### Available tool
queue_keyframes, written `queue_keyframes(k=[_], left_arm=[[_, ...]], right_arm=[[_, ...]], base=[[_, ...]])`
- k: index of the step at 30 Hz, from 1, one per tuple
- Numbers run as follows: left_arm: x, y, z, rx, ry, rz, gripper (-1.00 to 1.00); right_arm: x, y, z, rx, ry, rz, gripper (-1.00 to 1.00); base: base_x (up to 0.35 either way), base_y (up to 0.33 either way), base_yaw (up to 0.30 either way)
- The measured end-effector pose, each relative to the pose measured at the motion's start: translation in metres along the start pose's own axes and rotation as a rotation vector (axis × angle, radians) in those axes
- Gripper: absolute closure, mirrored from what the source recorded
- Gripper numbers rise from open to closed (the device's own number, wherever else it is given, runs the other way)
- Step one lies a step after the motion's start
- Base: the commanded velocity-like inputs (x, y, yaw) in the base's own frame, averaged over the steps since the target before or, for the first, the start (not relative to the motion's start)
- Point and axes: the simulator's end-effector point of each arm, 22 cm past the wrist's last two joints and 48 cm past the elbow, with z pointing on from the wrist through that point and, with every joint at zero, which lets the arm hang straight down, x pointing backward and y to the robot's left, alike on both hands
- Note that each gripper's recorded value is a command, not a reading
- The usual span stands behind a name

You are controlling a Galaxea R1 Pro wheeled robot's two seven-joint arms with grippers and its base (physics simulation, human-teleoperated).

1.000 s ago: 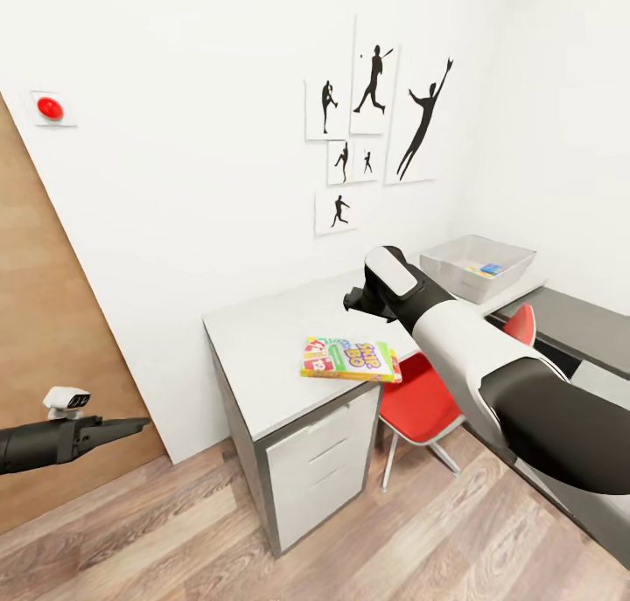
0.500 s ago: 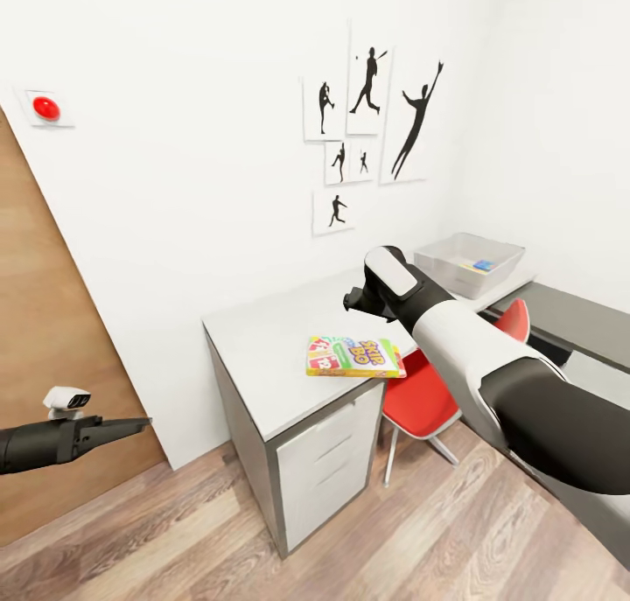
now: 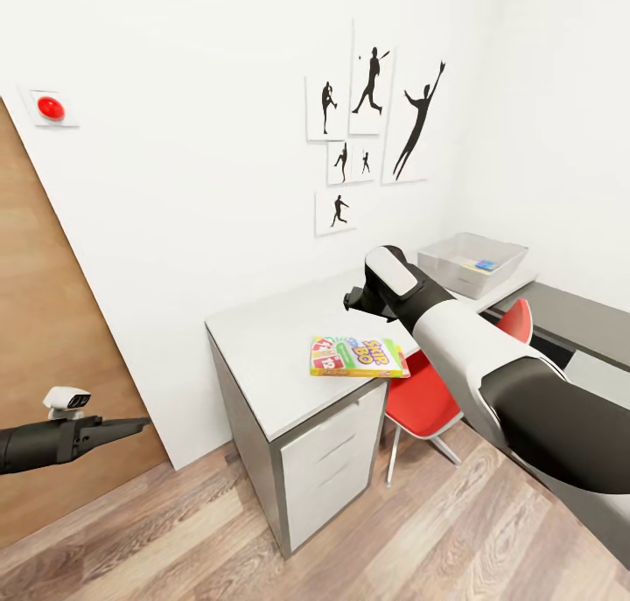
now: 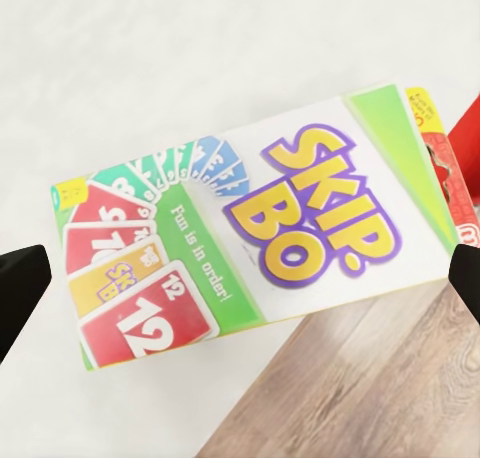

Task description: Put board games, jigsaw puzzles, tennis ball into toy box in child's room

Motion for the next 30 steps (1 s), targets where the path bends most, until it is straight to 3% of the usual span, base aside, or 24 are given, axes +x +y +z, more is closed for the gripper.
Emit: queue_keyframes(k=[6,23,30], left_arm=[[0.000,-0.001,0.000,0.000,-0.001,0.002,-1.00],[-0.004,-0.007,-0.003,0.003,-0.008,0.017,-1.00],[-0.004,-0.008,-0.003,0.003,-0.009,0.020,-1.00]], right_arm=[[0.000,0.000,-0.001,-0.001,-0.001,0.000,-1.00],[-0.005,0.001,-0.013,-0.007,-0.016,0.001,-1.00],[-0.004,-0.001,-0.013,-0.003,-0.014,0.002,-1.00]], base=[[0.004,0.000,-0.085],[0.128,0.000,-0.215],[0.009,0.064,-0.060]])
